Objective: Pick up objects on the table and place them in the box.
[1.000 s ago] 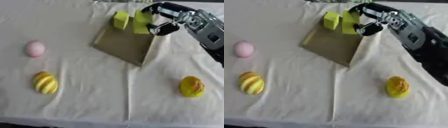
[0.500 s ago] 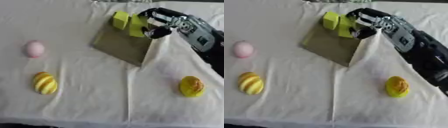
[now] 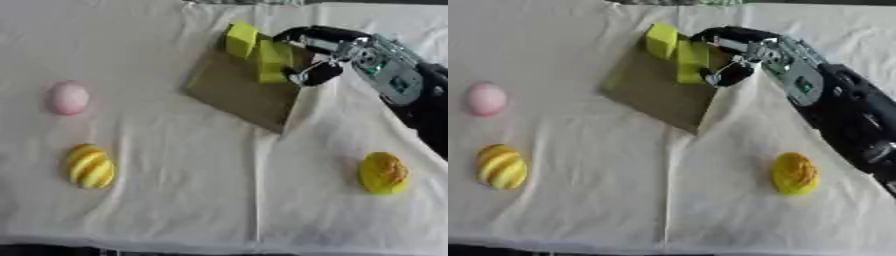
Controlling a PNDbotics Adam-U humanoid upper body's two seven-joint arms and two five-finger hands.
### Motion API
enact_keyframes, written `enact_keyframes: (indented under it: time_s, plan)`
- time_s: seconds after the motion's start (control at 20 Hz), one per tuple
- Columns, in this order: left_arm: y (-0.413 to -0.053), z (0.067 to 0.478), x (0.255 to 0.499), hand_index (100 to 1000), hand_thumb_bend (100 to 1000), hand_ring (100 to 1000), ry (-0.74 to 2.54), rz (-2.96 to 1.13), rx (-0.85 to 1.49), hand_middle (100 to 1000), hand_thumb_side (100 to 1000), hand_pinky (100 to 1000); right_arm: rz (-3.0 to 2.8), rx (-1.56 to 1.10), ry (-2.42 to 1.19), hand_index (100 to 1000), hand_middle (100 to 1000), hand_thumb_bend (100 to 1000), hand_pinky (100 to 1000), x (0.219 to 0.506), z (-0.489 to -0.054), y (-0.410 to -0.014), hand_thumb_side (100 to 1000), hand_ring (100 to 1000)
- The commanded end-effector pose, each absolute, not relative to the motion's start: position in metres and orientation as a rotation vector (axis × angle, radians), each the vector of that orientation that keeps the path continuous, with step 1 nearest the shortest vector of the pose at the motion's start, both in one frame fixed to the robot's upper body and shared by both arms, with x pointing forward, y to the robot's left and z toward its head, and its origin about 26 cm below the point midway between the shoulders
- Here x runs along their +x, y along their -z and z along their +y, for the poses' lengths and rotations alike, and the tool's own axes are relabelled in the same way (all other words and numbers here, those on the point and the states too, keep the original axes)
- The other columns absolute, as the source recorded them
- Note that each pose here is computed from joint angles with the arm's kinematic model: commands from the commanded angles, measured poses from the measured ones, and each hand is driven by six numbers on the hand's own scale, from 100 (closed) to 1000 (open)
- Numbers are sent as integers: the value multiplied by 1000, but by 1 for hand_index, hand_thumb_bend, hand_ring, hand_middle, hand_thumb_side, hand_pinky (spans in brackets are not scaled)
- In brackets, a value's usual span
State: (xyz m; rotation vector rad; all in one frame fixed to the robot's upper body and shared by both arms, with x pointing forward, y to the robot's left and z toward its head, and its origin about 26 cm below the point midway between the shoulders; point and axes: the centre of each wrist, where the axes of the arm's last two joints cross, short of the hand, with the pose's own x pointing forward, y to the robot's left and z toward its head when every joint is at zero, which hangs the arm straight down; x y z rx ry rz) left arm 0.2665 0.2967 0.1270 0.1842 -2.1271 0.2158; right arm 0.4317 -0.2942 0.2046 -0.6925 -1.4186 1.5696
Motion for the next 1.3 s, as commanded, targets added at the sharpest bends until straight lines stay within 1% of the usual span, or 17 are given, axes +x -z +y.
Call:
enact_keyframes:
  time_s: [0.05, 0.15, 0.4, 0.6, 0.65, 0.75, 1.05, 1.3]
  plan:
    - [-134, 296, 265, 751, 100, 714, -200, -2150, 177, 660, 716, 824, -1426, -716, -1581, 1000, 1000, 236, 1000, 433, -299, -219, 100, 1000]
    - [-134, 297, 265, 751, 100, 714, -198, -2150, 176, 660, 716, 825, -1419, -703, -1586, 1000, 1000, 239, 1000, 433, -300, -219, 100, 1000]
    - [-134, 297, 265, 751, 100, 714, -196, -2150, 176, 660, 715, 825, -1441, -702, -1578, 1000, 1000, 203, 1000, 432, -301, -223, 100, 1000]
    - [-133, 297, 265, 751, 100, 714, -196, -2150, 178, 660, 715, 826, -1504, -721, -1541, 1000, 1000, 130, 1000, 427, -300, -233, 100, 1000]
    - [-133, 297, 265, 751, 100, 714, -196, -2150, 179, 661, 715, 826, -1527, -719, -1528, 1000, 1000, 125, 1000, 425, -299, -237, 100, 1000]
    - [-133, 297, 265, 751, 100, 715, -196, -2149, 179, 661, 716, 826, -1573, -716, -1504, 1000, 1000, 103, 1000, 420, -298, -247, 100, 1000]
    - [-133, 298, 265, 751, 100, 715, -192, -2149, 182, 661, 715, 827, -1661, -757, -1438, 1000, 985, 100, 1000, 399, -301, -271, 100, 1000]
    - [-135, 299, 265, 751, 100, 715, -190, -2156, 191, 661, 714, 827, -1711, -813, -1435, 1000, 929, 100, 1000, 369, -314, -287, 100, 1000]
